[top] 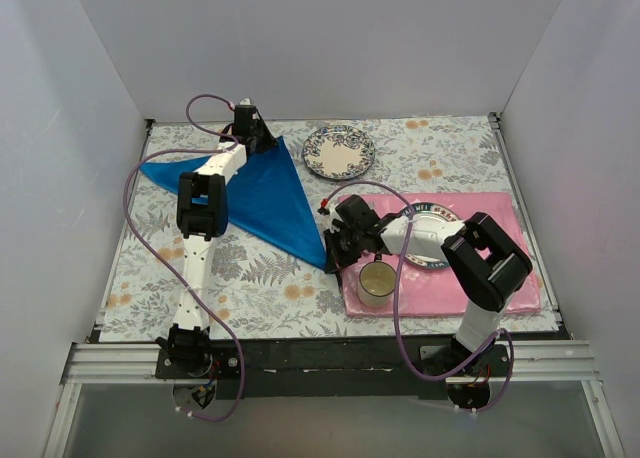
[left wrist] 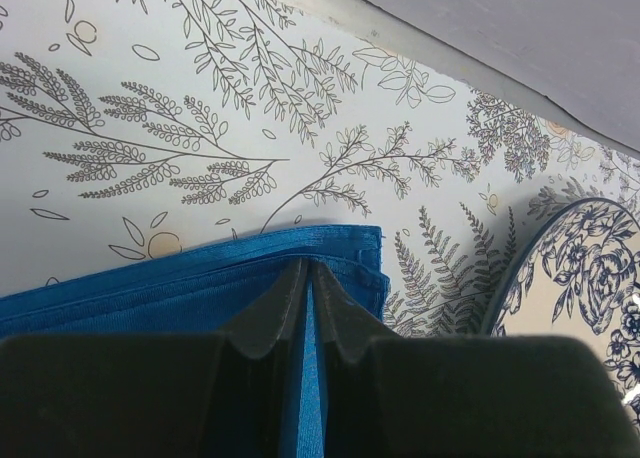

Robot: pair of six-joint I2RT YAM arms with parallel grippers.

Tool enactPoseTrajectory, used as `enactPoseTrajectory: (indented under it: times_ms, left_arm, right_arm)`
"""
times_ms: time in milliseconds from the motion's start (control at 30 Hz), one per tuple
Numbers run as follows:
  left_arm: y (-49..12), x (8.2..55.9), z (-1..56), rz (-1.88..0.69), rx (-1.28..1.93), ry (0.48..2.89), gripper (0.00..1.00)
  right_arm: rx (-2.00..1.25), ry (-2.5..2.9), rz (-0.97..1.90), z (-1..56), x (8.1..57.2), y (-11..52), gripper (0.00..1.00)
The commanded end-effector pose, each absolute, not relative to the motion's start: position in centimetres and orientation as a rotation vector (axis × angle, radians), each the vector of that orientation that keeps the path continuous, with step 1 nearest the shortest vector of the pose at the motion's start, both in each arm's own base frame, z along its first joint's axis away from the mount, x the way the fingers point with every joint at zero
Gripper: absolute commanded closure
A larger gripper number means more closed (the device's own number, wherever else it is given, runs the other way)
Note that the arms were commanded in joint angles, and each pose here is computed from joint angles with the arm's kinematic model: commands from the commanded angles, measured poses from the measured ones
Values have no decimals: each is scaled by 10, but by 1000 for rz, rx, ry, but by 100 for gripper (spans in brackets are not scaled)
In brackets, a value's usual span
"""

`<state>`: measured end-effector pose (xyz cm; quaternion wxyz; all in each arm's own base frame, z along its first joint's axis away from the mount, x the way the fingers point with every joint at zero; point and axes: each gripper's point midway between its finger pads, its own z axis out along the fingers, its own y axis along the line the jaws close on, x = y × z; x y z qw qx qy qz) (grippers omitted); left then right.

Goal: Fold the napkin, place the utensils inside, and roll it up
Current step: Fold the napkin

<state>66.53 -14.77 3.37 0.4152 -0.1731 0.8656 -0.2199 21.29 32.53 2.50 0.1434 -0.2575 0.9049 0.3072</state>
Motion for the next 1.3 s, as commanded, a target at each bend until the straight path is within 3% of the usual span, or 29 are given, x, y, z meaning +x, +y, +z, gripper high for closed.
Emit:
enactPoseTrajectory:
  times_ms: [0,133,367,567,700,867,1067,1267]
  left_arm:
    - [-132,662,16,-477,-442,2218,93]
    - [-134,665,42,-493,-418,2194,91]
    - [-124,663,116,-513,-409,2119,65]
    - [-72,643,154,-477,-505,2094,64]
    - [-18,616,125,-325,-585,2141,69]
    - [87,600,106,-58,-738,2106,78]
    - [149,601,88,82,-830,2080,87]
    - [193,589,69,267,-925,2029,92]
  right_arm:
    - [-764,2600,926,37,207,330,99]
    - [-802,2578,895,45,217,334,96]
    - [-884,2515,736,67,248,336,63]
    - [-925,2422,613,96,282,345,50]
    - [-981,2379,831,98,277,382,51]
    - [-988,2372,947,89,271,399,63]
    - [-1020,2397,939,64,265,393,80]
    - [-1024,2449,809,39,265,373,81]
